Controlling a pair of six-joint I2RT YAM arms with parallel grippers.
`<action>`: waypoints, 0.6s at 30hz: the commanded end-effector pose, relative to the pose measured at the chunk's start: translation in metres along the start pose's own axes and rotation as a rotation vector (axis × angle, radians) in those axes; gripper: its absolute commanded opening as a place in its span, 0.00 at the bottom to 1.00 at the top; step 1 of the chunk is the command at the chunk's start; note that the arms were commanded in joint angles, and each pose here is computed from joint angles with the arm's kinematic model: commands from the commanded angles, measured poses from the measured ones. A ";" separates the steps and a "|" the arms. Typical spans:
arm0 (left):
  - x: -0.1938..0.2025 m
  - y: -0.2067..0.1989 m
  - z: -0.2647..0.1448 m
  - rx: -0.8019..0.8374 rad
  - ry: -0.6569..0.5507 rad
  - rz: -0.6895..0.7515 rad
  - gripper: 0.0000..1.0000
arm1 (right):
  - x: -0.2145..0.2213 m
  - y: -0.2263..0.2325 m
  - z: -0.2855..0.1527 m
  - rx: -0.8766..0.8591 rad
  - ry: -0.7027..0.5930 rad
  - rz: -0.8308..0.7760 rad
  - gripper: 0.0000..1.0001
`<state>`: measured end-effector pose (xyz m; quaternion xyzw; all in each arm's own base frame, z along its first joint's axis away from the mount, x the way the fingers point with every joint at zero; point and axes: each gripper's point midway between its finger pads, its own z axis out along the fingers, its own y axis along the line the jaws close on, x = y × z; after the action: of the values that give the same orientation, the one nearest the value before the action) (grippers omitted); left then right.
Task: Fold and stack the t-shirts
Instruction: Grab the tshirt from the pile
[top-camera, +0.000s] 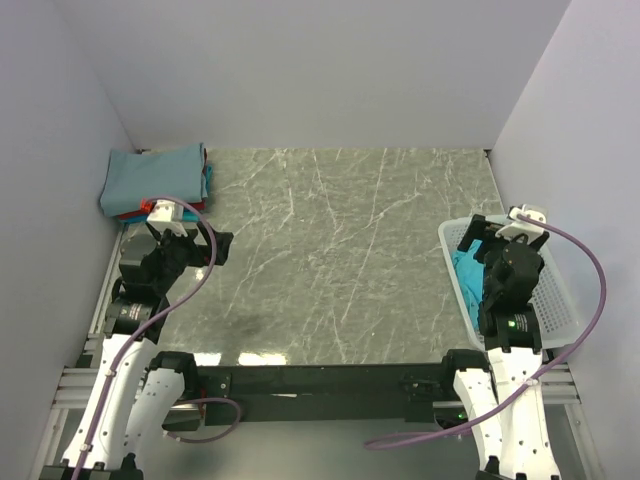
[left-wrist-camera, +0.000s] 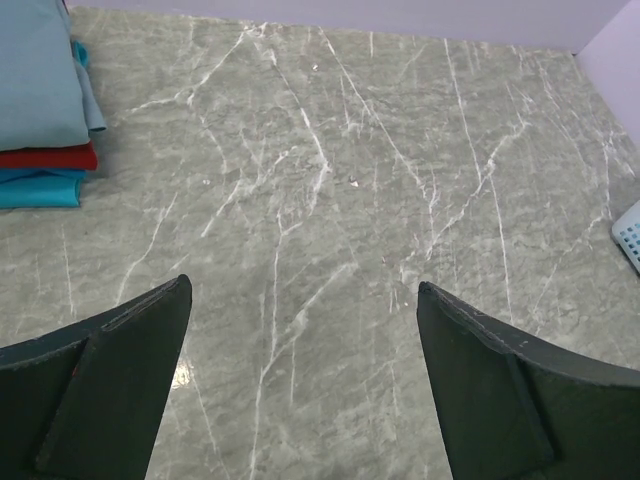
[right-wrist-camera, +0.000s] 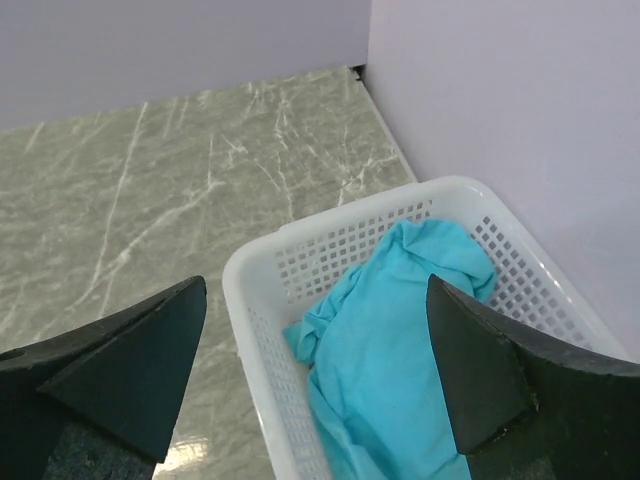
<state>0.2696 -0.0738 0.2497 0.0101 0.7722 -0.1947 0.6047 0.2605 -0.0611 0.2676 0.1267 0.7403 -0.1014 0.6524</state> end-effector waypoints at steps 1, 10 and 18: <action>-0.012 -0.007 -0.003 0.026 -0.046 0.024 0.99 | -0.020 -0.001 -0.003 -0.024 -0.039 -0.079 0.96; -0.012 -0.012 -0.004 0.037 -0.048 0.031 0.99 | -0.008 0.023 -0.012 -0.265 0.191 -0.237 0.89; -0.013 -0.016 -0.006 0.055 -0.049 0.035 0.99 | 0.033 -0.008 0.010 -0.295 0.464 -0.113 0.86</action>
<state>0.2644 -0.0834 0.2532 0.0252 0.7676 -0.2062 0.6063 0.2685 -0.0748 0.2468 0.0179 0.8599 -0.0523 0.5075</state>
